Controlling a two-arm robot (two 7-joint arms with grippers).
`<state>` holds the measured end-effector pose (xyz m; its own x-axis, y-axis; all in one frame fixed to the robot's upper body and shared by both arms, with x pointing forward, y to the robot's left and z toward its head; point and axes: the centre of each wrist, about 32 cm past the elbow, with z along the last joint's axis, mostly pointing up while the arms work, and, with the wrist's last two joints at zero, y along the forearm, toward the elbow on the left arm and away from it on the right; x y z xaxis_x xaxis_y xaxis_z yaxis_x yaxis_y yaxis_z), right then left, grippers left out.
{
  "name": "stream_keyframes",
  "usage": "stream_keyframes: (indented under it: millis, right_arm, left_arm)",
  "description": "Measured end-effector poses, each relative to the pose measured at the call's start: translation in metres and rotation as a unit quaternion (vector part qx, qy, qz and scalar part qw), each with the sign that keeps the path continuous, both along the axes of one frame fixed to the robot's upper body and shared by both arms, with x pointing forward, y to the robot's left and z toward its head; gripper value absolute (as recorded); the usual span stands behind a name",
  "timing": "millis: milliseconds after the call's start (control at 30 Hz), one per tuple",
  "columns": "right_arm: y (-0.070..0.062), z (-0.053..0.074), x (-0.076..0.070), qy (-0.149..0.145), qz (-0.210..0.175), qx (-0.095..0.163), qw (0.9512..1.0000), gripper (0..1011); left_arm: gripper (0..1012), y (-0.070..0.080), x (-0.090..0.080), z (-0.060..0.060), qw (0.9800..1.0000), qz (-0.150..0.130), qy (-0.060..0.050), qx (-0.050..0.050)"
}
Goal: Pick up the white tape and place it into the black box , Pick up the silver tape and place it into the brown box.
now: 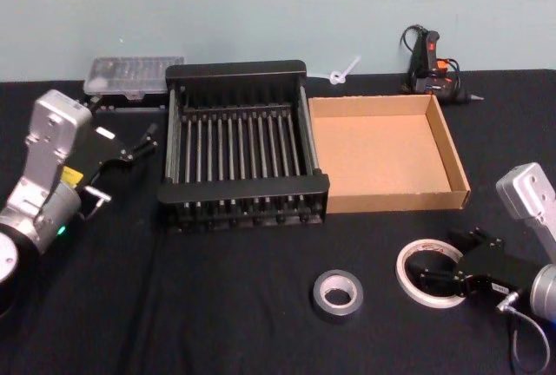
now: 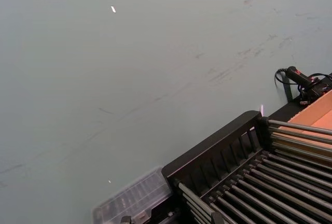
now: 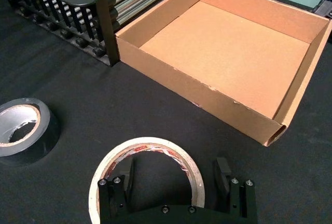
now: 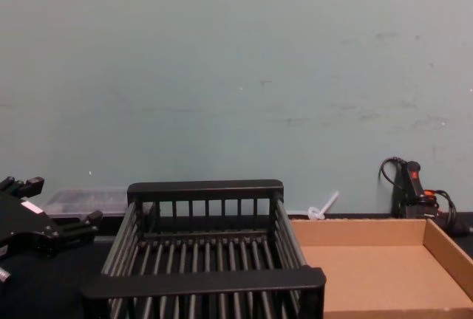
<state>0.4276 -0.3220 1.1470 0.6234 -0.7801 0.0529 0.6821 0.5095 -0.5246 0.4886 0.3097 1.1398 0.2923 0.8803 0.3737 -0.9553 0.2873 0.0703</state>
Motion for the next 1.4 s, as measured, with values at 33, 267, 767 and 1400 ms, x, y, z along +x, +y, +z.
stream_keyframes:
  millis: [33, 267, 767, 1400]
  right_arm:
    - [-0.0002, -0.0003, 0.0, -0.001, 0.0, 0.0, 1.0, 1002]
    - [-0.0005, -0.0003, 0.0001, -0.002, 0.0, -0.001, 1.0, 1003]
    - [-0.0003, -0.0002, 0.0, -0.002, 0.0, -0.001, 1.0, 941]
    - [-0.0001, 0.0, 0.0, -0.001, 0.0, 0.0, 1.0, 357]
  left_arm:
    - [1001, 0.0, 0.0, 0.0, 1.0, 0.0, 0.0, 0.0]
    - [1001, 0.0, 0.0, 0.0, 1.0, 0.0, 0.0, 0.0]
    - [1001, 0.0, 0.0, 0.0, 1.0, 0.0, 0.0, 0.0]
    - [1001, 0.0, 0.0, 0.0, 1.0, 0.0, 0.0, 0.0]
